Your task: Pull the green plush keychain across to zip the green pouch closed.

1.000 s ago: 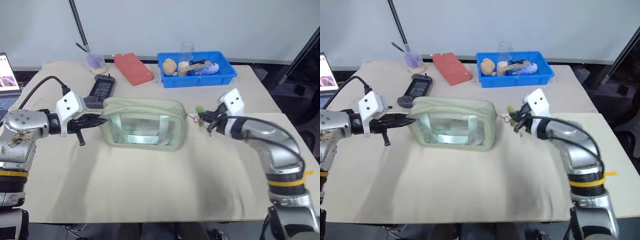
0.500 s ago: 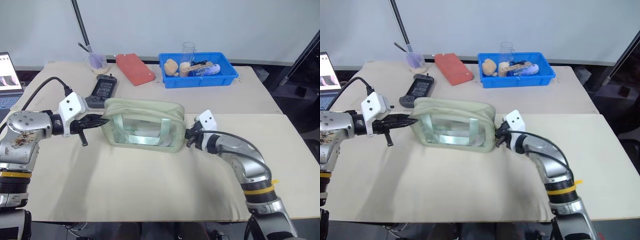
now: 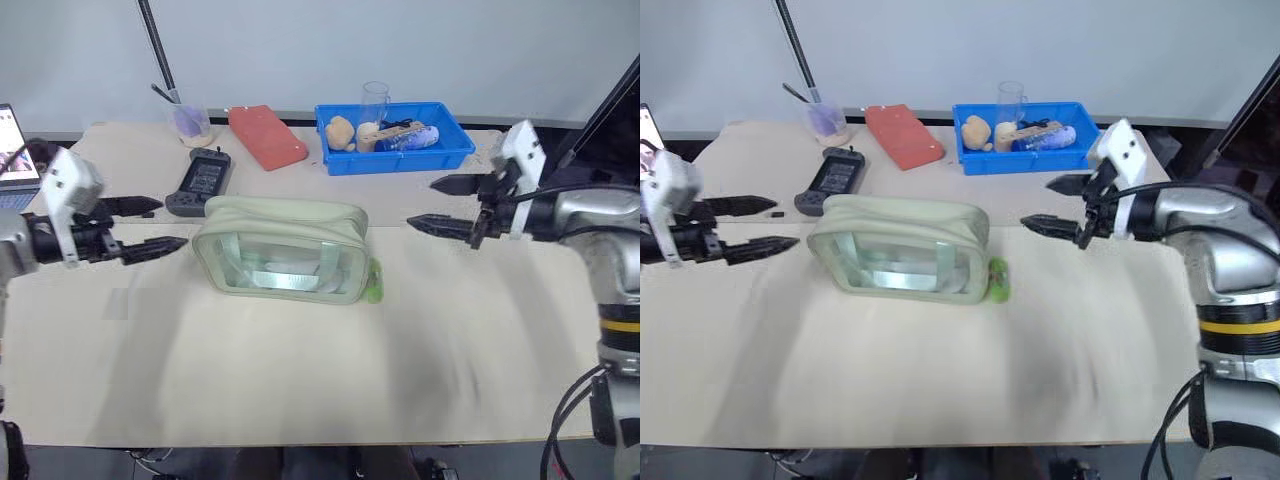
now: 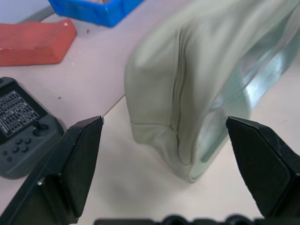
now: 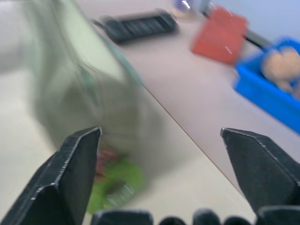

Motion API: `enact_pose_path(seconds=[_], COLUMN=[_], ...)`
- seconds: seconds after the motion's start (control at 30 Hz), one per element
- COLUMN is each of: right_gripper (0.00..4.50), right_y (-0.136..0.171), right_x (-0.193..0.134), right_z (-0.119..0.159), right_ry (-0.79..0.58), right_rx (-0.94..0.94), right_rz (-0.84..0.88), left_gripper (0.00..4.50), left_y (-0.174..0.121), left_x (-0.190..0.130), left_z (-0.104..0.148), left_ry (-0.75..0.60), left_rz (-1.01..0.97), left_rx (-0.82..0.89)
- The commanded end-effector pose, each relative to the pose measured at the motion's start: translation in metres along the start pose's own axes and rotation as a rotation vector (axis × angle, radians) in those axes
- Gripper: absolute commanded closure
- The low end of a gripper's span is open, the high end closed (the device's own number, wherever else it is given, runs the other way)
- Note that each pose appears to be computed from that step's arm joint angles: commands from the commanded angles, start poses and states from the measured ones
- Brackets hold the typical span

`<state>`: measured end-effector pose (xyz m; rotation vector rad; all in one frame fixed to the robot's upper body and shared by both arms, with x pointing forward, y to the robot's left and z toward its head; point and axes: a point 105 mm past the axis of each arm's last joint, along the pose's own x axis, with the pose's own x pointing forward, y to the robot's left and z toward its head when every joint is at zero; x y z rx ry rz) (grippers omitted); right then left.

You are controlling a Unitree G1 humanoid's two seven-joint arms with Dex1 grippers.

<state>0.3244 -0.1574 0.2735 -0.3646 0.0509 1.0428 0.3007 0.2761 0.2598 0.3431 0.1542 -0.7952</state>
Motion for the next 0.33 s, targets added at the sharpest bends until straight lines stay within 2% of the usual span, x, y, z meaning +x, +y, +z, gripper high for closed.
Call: enact_pose_path(seconds=[0.03, 0.17, 0.33], right_gripper=[0.02, 0.02, 0.02], right_y=[0.027, 0.043, 0.038], right_x=[-0.01, -0.005, -0.002], right_z=[0.038, 0.048, 0.044], right_ry=[-0.071, -0.091, -0.085], right_rx=[-0.053, -0.072, -0.085], right_rz=[0.107, 0.135, 0.073], left_gripper=[0.0, 0.0, 0.0], left_y=[0.008, 0.012, 0.012], left_x=[-0.024, -0.029, -0.022], left_z=[0.029, 0.033, 0.029], left_ry=[-0.07, -0.075, -0.069], left_rz=[0.064, 0.084, 0.076], left_rx=[0.01, 0.006, 0.019])
